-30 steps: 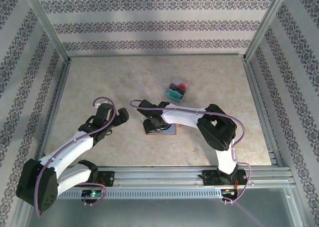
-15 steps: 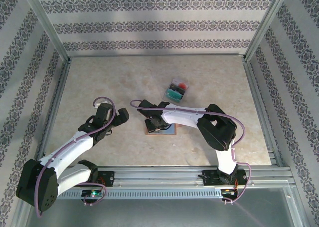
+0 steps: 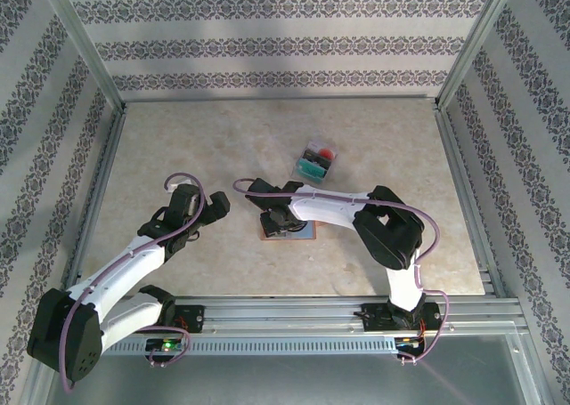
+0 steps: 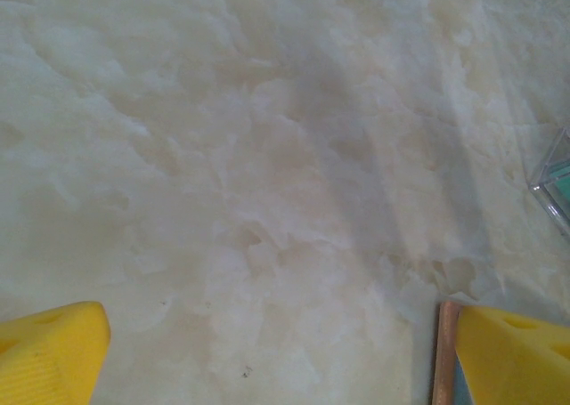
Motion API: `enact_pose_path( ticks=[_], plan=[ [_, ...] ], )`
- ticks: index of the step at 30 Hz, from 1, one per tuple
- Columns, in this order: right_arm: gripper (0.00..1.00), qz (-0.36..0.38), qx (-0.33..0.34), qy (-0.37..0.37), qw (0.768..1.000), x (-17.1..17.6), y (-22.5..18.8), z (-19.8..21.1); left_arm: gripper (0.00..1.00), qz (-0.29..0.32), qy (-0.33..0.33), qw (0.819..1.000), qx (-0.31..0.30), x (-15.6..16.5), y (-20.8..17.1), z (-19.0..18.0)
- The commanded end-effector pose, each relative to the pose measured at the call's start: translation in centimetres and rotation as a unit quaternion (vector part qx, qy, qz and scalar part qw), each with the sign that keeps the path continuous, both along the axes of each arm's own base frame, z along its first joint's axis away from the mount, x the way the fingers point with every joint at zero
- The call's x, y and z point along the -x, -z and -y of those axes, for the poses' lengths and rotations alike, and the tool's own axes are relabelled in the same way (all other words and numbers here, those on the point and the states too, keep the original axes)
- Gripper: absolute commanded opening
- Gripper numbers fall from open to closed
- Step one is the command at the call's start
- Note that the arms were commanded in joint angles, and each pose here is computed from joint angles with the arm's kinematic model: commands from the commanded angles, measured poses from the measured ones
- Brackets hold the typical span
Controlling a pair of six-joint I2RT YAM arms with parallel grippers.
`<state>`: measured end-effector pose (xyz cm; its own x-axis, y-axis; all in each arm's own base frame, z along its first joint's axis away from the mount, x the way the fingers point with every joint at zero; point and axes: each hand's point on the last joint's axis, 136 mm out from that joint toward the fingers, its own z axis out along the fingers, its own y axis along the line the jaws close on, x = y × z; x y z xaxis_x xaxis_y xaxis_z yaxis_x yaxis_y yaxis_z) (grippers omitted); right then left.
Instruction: Take the credit cards out of the card holder
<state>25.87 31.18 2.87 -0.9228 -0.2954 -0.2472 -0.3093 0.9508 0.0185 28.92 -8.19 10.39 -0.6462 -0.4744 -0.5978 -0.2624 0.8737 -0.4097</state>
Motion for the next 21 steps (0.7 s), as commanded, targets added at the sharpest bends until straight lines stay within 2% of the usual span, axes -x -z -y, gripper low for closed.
enact_pose_path(
  ticks=[1,11,21],
  plan=[
    [0.61,0.004,-0.027,0.003,1.000,0.7,-1.4,-0.8,0.99,0.000,-0.008,1.000,0.000,0.0,-0.1,-0.5],
    [0.68,-0.013,-0.042,-0.001,0.999,1.0,-0.1,-1.8,0.99,-0.003,-0.006,1.000,0.003,0.0,0.0,-0.4],
    [0.66,-0.028,-0.028,0.012,0.999,1.3,1.9,-0.5,0.99,-0.003,-0.007,1.000,0.005,0.1,0.0,-0.4]
  ],
)
